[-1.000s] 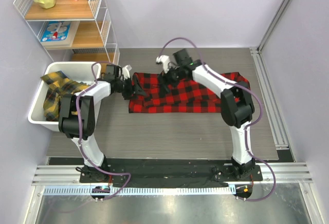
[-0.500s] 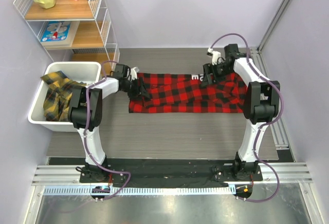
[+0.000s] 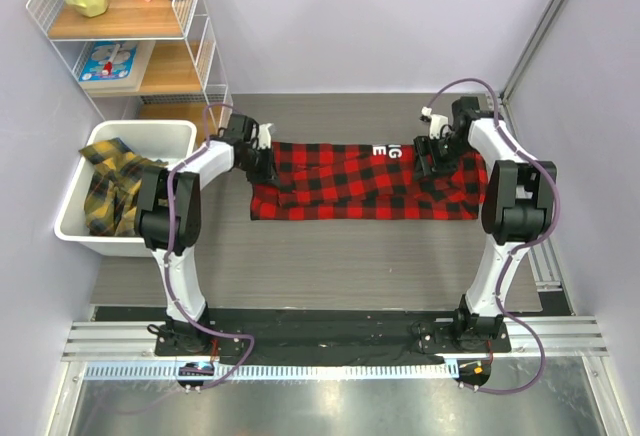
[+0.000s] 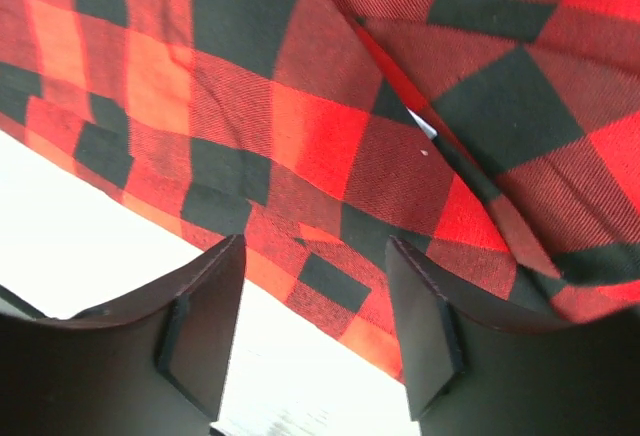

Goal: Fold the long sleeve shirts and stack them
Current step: Fold the shirt

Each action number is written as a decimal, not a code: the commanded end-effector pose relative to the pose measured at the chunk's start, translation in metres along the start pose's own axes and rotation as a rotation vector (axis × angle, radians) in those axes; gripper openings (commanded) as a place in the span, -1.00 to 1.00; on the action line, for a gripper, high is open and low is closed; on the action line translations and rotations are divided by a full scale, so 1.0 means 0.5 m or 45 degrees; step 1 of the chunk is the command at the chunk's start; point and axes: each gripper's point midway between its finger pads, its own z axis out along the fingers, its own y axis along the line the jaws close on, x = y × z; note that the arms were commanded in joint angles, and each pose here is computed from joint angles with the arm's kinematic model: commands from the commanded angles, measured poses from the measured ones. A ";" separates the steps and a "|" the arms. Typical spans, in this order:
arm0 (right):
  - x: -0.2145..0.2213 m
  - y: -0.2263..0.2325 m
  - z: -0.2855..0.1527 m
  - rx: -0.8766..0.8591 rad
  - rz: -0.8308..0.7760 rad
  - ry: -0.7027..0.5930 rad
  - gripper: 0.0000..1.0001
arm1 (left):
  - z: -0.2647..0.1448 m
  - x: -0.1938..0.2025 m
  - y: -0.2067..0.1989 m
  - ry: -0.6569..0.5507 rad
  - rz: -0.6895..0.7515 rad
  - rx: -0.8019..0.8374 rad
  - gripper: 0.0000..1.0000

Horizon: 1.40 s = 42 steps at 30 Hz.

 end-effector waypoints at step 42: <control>-0.250 -0.082 -0.124 0.416 -0.035 -0.360 0.81 | 0.044 0.142 -0.022 0.566 1.541 0.128 0.19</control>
